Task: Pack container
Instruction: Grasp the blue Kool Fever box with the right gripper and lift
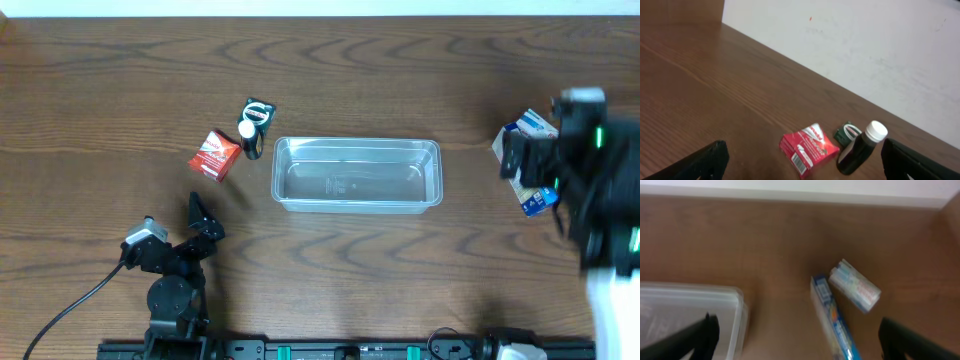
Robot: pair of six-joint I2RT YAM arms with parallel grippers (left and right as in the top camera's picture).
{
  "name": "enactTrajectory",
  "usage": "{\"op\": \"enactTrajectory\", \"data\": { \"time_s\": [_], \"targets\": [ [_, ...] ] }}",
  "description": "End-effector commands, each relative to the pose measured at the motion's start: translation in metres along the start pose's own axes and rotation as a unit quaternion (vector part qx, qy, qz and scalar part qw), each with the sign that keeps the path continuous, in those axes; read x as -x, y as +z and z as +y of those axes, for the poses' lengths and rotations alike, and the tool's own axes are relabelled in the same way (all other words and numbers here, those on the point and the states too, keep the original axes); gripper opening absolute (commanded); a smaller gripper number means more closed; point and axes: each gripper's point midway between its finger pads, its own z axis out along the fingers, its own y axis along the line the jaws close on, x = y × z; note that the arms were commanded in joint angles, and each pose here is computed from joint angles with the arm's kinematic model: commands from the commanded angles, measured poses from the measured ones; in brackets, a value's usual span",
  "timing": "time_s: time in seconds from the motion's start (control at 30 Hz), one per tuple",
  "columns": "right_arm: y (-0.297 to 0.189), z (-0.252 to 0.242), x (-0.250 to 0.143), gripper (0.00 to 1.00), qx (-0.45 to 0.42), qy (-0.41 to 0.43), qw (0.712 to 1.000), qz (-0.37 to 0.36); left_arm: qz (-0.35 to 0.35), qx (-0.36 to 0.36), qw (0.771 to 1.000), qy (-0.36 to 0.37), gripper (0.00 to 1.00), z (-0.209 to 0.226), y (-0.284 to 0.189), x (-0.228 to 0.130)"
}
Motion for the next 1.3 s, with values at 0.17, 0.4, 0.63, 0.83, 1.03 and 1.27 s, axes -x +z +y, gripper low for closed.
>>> {"op": "enactTrajectory", "data": {
  "time_s": [0.17,0.4,0.63,0.83,1.03,1.27],
  "targets": [
    [0.051,-0.016,-0.007,0.99,-0.02,-0.011,0.984,0.176,0.015,0.021,1.0,0.017,0.98,0.011,0.001,-0.013],
    [0.075,-0.037,-0.04,0.98,-0.049,-0.031,0.964,0.259,0.015,0.021,1.0,0.017,0.98,0.011,0.001,-0.013],
    [0.09,-0.059,-0.063,0.93,-0.062,-0.005,0.95,0.307,0.015,0.021,1.0,0.017,0.98,0.011,0.001,-0.013],
    [0.111,-0.068,-0.086,0.93,-0.047,0.025,0.936,0.348,0.015,0.021,1.0,0.017,0.98,0.011,0.001,-0.013],
    [0.133,-0.071,-0.1,0.92,-0.04,0.02,0.928,0.371,0.015,0.021,1.0,0.017,0.98,0.011,0.001,-0.013],
    [0.153,-0.071,-0.116,0.81,-0.031,0.016,0.918,0.396,0.015,0.021,1.0,0.017,0.98,0.011,0.001,-0.013]
  ]
}}
